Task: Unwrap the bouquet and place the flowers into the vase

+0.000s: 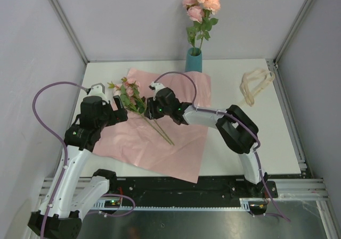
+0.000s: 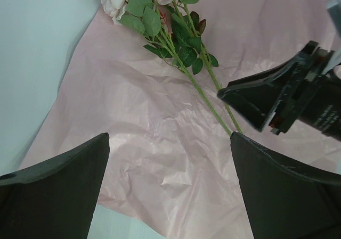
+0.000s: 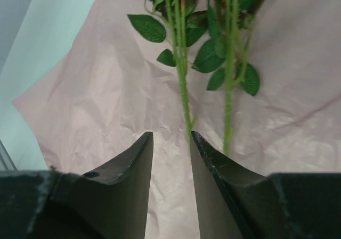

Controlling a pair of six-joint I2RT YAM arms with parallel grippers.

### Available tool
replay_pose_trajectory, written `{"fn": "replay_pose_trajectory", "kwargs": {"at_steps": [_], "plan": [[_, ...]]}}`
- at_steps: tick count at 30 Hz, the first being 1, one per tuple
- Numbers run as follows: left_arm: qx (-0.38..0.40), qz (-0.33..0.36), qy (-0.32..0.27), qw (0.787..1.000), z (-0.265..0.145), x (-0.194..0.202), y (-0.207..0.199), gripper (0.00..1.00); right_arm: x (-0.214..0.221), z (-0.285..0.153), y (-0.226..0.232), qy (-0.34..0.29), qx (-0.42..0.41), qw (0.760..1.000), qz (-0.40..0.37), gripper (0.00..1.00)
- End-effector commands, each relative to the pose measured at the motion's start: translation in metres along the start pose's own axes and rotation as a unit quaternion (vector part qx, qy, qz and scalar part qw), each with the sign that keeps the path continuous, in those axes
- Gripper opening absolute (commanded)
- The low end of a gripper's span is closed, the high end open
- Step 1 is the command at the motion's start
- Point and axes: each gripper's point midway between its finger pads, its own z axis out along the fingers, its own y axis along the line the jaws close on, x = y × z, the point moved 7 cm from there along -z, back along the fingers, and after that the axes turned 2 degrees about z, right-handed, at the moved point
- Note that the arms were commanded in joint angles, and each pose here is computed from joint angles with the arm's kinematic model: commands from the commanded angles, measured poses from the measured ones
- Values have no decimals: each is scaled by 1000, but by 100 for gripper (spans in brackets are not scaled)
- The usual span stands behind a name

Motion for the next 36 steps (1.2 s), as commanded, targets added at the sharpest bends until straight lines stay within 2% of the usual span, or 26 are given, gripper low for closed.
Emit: {"fn": "replay_pose_trajectory", "kwargs": {"at_steps": [1, 13, 25, 29, 36], "plan": [[5, 0, -15, 1000, -1, -3, 0, 100, -4, 14, 11, 7, 19, 999, -43, 40], [4, -1, -15, 1000, -1, -4, 0, 100, 11, 42, 14, 42, 48, 994, -85, 43], [5, -1, -14, 1000, 0, -4, -1, 99, 21, 59, 13, 47, 49, 993, -93, 39], [4, -1, -14, 1000, 0, -3, 0, 100, 23, 61, 12, 44, 48, 993, -94, 33], [3, 0, -13, 1000, 0, -3, 0, 100, 6, 44, 27, -6, 11, 997, -82, 3]]}}
